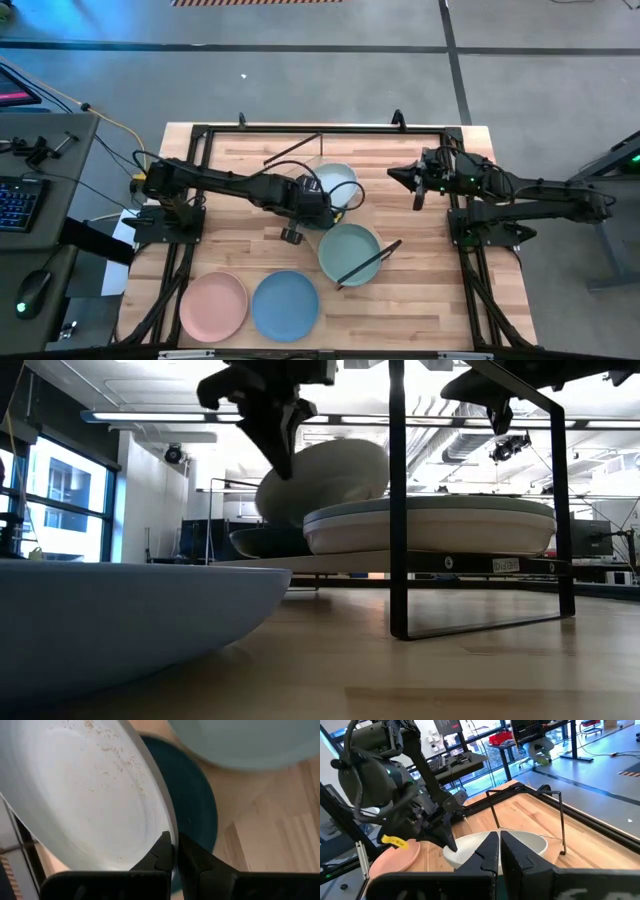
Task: Place and stack plates onto a shelf
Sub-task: Stack the gray plate on top of the green plate on the shelf, then stack the pink plate on the top of the gray plate on the shelf
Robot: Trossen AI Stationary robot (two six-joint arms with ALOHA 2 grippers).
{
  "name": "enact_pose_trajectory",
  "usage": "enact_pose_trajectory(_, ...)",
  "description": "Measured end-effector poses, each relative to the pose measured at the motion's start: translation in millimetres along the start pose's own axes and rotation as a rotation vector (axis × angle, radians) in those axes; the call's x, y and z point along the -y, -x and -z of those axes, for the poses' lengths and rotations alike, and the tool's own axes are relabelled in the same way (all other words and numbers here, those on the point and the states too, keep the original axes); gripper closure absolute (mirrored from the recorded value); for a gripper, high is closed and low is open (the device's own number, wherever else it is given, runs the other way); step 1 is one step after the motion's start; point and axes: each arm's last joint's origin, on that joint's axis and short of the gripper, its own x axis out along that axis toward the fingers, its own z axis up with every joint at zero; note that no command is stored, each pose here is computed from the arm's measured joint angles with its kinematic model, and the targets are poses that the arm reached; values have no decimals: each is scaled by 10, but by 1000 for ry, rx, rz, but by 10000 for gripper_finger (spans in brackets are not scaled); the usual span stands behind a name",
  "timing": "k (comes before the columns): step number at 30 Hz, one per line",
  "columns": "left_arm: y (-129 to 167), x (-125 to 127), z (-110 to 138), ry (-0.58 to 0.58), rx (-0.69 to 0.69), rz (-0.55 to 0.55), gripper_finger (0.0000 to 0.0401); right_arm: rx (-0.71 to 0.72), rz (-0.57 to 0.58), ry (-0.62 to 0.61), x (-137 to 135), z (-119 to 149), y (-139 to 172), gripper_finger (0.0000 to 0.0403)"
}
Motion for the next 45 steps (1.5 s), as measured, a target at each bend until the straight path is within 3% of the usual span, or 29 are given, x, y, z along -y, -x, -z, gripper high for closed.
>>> enact_pose_trajectory(7, -225, 64, -18, 13, -79, 44, 401, -22, 7, 2, 6, 23, -15, 403)
enact_pose_trajectory(17, -317, 96, -2, 73, -135, 57, 395, -55, 19, -14, 16, 60, -50, 403)
enact_pose_trajectory(29, -343, -2, 31, 158, -139, 73, 317, -72, 25, -12, 20, 80, -78, 403)
enact_pose_trajectory(39, 23, -245, -54, 156, -107, 68, 231, -64, 32, -17, 21, 75, -78, 403)
enact_pose_trajectory(41, 149, -355, -30, 222, -86, 76, 223, -55, 29, -38, 18, 66, -79, 403)
enact_pose_trajectory(45, 474, -601, 86, 447, 112, 171, 218, -43, 25, -48, 13, 55, -79, 403)
